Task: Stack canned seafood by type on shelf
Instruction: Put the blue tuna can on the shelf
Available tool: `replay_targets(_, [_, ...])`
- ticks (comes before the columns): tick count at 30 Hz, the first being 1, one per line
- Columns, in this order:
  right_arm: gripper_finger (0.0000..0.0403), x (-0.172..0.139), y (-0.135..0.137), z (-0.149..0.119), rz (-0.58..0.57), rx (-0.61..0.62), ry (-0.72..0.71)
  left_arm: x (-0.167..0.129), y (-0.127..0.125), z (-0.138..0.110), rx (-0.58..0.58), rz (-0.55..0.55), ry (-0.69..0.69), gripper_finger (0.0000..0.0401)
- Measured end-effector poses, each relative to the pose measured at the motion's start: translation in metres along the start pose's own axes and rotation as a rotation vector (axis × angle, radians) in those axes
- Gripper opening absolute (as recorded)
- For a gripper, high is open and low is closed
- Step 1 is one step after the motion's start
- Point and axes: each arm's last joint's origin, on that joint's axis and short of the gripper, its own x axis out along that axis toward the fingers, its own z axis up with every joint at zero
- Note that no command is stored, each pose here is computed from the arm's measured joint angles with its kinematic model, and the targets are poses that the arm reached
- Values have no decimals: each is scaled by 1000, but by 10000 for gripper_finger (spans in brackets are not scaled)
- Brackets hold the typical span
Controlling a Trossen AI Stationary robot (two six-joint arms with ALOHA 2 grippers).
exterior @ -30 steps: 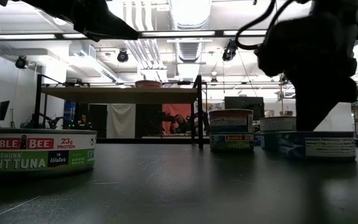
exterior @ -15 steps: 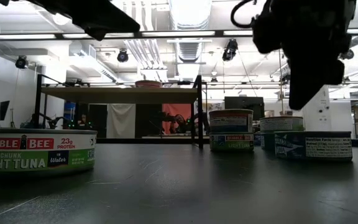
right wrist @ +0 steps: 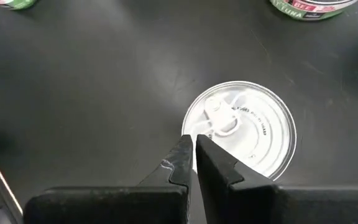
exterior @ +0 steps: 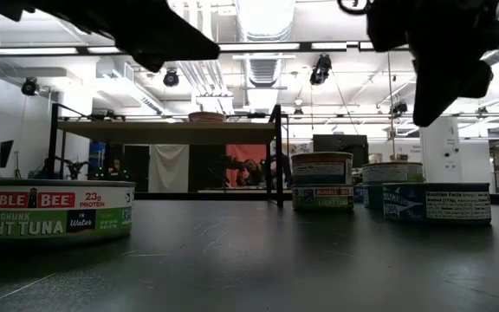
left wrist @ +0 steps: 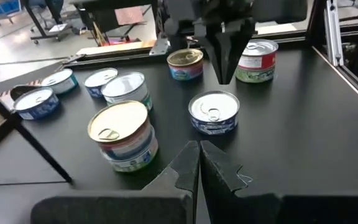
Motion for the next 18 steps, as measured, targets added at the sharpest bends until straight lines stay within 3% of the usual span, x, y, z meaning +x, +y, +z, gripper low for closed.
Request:
replay_targets(11, [13,-23,8,-26,38,-39,-30,33,-26,14,10,-11,33,0])
replay_targets(18, [13,-58,-5,-41,-7,-29,-174,54,-43,22,22,-16,49,0])
